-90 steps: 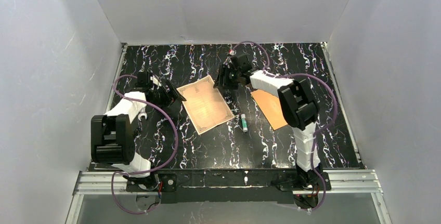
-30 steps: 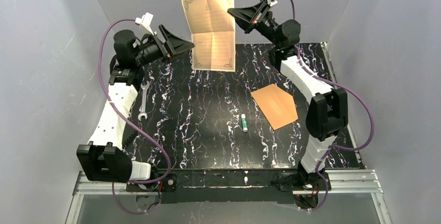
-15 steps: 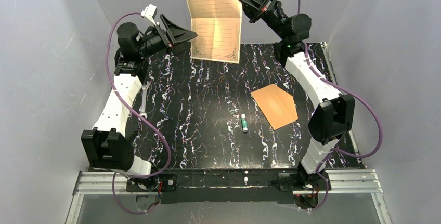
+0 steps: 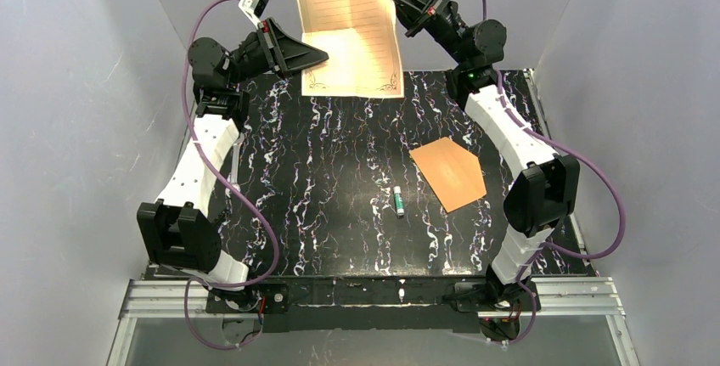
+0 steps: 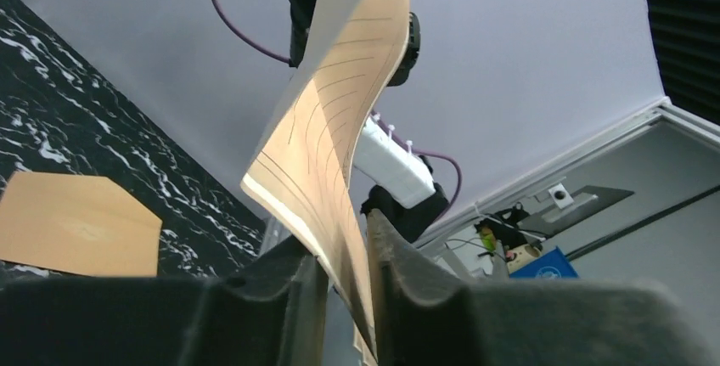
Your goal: Place the letter into the envelope and seal it
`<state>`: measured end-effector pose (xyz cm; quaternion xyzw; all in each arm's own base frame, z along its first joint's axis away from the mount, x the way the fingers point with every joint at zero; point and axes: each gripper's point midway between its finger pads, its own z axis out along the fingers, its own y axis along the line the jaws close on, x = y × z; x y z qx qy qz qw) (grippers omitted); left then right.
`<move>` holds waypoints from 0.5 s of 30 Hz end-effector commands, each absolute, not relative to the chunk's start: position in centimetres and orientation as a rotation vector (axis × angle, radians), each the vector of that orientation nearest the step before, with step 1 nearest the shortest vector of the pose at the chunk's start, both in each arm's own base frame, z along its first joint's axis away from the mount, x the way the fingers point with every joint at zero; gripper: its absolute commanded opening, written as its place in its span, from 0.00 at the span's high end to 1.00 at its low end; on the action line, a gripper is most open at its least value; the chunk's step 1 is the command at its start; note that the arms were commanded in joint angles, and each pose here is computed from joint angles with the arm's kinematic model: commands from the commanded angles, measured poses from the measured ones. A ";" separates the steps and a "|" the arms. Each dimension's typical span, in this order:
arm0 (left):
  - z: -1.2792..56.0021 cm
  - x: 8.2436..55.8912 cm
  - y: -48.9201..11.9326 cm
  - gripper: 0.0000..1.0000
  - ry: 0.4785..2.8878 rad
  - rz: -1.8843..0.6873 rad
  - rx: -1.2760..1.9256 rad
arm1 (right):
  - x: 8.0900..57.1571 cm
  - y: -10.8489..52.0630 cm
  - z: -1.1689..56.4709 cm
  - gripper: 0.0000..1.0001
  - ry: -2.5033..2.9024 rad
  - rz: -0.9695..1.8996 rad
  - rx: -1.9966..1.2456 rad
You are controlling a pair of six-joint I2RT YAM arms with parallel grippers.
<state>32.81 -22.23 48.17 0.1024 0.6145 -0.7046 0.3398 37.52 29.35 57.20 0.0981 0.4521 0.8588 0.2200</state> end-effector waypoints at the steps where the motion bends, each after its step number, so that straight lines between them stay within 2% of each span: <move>1: 51.0 29.9 -21.7 0.89 1.505 -1.826 0.394 | 33.7 27.2 62.1 0.99 1.058 2.391 0.149; 3: 51.0 30.0 -21.5 1.00 1.493 -1.815 0.382 | 33.7 27.2 61.9 0.99 1.056 2.369 0.145; 9: 50.5 30.6 -20.2 1.00 1.493 -1.787 0.318 | 34.4 27.3 60.3 0.97 1.125 2.183 0.083; 12: 50.1 30.9 -19.7 1.00 1.511 -1.796 0.281 | 34.6 27.3 59.8 0.85 1.170 2.036 0.009; 15: 50.0 30.8 -19.6 1.00 1.520 -1.801 0.275 | 34.4 27.3 59.4 0.58 1.184 1.931 -0.046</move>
